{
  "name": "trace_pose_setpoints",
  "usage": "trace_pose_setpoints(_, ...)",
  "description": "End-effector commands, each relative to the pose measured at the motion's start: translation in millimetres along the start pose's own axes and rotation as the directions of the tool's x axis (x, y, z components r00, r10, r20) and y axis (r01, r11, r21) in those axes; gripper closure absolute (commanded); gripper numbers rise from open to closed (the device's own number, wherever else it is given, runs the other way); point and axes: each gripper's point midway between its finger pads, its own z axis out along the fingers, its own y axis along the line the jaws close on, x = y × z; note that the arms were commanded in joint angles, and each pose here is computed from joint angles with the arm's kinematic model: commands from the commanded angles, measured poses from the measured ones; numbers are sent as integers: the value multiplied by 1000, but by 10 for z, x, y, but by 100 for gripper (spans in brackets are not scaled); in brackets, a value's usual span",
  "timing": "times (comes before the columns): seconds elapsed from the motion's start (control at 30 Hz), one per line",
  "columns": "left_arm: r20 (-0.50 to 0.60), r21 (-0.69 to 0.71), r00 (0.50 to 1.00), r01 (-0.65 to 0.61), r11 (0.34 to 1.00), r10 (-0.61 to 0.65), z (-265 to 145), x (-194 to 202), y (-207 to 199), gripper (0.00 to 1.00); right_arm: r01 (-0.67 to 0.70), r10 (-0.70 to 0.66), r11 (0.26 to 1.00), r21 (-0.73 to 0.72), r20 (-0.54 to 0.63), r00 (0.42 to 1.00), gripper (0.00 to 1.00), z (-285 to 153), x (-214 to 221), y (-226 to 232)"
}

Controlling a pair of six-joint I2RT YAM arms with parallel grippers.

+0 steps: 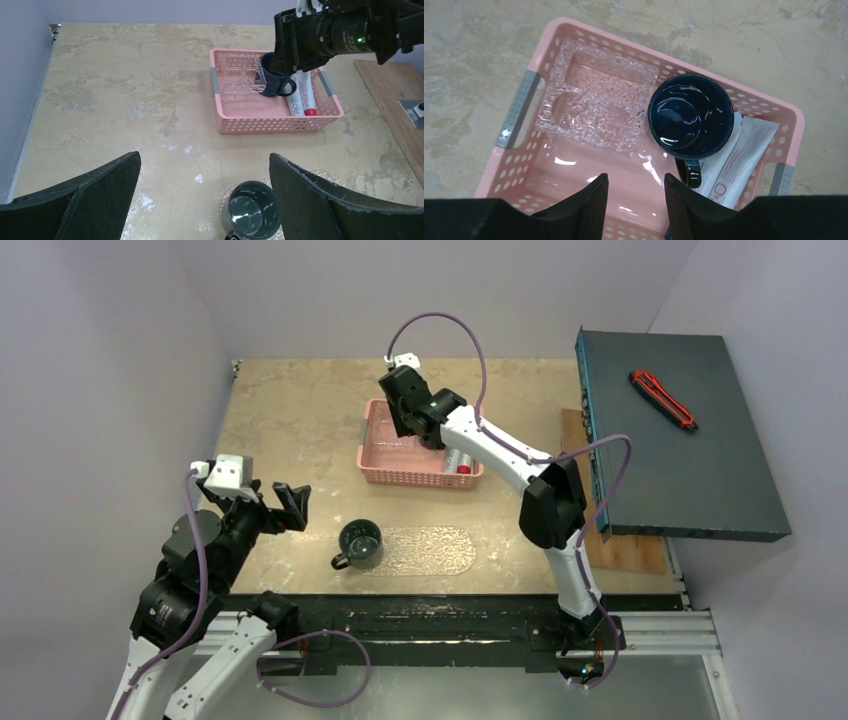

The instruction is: Prepare toiletry sets of a toothbrush and toothpaste on the tray

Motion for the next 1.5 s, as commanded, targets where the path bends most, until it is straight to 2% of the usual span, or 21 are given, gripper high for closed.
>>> trace_pose_setpoints(0.0,19,19,1000,8,1000,-8,16,-94,-50,0,-29,29,999,44,1,1000,53,129,-91,-164)
trace_pose_setpoints(0.77,5,31,1000,-4,1000,3,43,-80,-79,0,102,-98,994,49,-76,992,53,720,145,-250)
trace_pose_setpoints(1.17,-4,33,1000,-2,999,2,61,-69,-85,0,180,-172,982,52,-134,976,59,863,366,-268)
trace_pose_setpoints(1.47,-8,37,1000,1,999,-1,75,-66,-96,0,207,-196,976,62,-141,970,62,804,392,-333)
